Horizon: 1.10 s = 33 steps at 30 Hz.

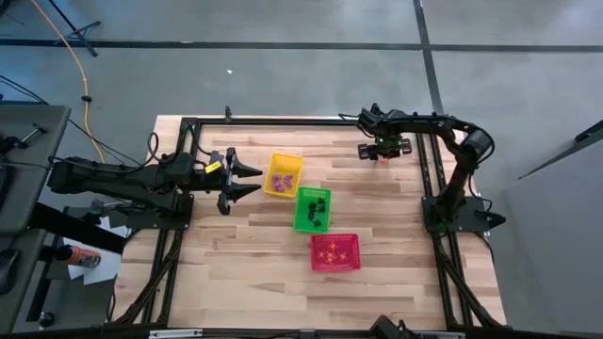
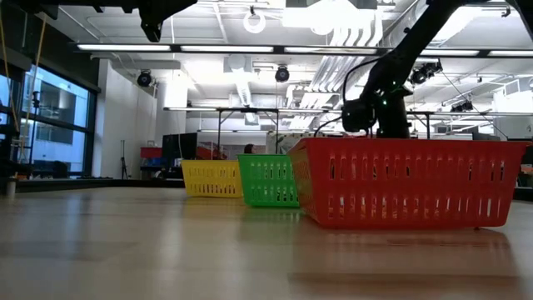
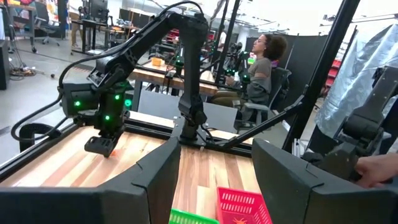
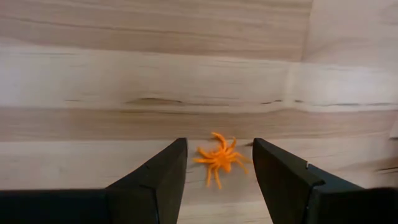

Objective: Sort Halloween decoration

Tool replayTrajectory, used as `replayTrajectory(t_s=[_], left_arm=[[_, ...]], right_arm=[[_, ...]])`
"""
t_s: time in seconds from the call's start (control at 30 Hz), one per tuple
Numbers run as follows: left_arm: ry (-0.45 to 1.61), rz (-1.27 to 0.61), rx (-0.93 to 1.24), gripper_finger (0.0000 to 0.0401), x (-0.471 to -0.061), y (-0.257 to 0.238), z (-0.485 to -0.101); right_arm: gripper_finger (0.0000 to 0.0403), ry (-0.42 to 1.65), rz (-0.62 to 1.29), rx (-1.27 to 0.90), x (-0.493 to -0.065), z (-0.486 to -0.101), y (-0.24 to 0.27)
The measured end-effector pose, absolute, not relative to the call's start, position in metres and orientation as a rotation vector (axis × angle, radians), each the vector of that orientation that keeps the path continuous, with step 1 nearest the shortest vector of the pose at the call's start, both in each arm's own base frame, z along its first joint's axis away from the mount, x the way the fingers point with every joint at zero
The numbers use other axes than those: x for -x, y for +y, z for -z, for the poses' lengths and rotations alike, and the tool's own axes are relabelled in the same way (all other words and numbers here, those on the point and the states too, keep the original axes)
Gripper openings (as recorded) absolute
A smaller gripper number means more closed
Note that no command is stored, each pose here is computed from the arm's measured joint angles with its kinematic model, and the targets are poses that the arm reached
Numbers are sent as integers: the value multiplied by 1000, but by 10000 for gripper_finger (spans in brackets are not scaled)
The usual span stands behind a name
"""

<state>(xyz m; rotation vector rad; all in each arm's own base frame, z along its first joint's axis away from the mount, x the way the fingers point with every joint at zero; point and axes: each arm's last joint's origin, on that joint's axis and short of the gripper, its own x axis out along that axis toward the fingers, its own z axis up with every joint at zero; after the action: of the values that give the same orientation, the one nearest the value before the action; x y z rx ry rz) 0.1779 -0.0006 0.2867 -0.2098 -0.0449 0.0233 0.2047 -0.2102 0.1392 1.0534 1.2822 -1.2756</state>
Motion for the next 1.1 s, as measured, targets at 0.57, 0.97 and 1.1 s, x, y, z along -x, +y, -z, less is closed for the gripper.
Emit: replayTrajectory(t_s=[0.57, 0.97, 1.1], left_arm=[[-42, -23, 209, 188, -178, -1, -287], [-40, -23, 209, 188, -178, -1, -286], [-40, -24, 209, 188, -178, -1, -286]], right_arm=[[24, 1309, 1205, -1047, -208, -134, -210], [2, 1196, 1083, -907, -215, -179, -189], [1, 1089, 963, -789, -216, -213, -173]])
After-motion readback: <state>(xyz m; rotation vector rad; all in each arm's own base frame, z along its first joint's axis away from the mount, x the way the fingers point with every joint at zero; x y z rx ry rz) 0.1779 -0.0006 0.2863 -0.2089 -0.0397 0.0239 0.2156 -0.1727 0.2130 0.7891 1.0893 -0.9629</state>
